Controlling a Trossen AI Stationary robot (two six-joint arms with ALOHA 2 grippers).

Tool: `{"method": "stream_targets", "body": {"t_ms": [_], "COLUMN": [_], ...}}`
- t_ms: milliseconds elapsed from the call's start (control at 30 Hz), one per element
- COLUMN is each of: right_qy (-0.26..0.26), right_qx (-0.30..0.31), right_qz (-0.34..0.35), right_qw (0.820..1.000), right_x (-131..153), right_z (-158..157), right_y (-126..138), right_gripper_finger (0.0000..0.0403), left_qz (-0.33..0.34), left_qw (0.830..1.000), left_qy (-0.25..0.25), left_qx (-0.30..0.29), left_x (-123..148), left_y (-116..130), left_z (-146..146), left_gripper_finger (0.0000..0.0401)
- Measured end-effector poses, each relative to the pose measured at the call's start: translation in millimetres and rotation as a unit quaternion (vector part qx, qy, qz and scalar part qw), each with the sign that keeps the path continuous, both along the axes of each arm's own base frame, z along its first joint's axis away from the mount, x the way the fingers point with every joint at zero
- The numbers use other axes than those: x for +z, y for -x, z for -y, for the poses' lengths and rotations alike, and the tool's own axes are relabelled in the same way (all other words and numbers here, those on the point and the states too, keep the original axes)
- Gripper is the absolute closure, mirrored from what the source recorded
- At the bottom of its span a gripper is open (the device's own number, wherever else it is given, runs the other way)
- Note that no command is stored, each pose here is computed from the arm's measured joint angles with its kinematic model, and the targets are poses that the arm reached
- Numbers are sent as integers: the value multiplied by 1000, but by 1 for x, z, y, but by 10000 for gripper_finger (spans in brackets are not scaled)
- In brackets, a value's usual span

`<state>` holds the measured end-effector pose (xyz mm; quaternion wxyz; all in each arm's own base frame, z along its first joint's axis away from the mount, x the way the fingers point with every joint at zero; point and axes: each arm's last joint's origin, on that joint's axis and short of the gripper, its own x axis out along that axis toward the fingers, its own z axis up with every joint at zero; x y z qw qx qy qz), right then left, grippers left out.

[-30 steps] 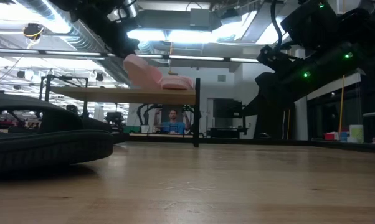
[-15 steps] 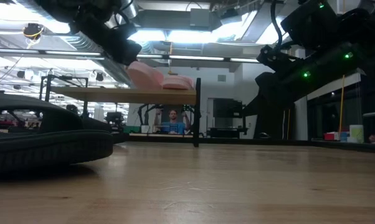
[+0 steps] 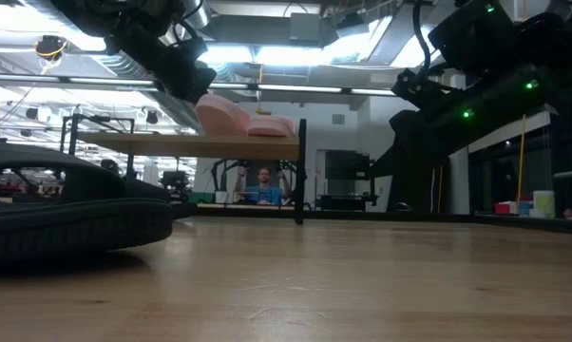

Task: Pick and place slides into the shelf
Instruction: Put the pink slide on the shelf

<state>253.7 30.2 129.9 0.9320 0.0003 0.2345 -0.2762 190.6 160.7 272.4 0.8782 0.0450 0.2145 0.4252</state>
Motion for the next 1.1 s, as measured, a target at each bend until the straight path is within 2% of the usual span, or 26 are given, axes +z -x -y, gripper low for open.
{"method": "stream_targets", "body": {"t_ms": [300, 1100], "right_qy": [0, -3], "right_qx": [0, 0], "right_qz": [2, 14], "right_qw": [1000, 1000], "right_x": [0, 2], "right_z": [0, 0], "right_y": [0, -2], "right_gripper_finger": [401, 401], "left_qz": [-10, -29], "left_qw": [999, 998], "left_qy": [36, 46], "left_qx": [-1, 10], "left_x": [-7, -11], "left_y": [1, 2], "left_z": [2, 3], "left_gripper_finger": [401, 401]}}
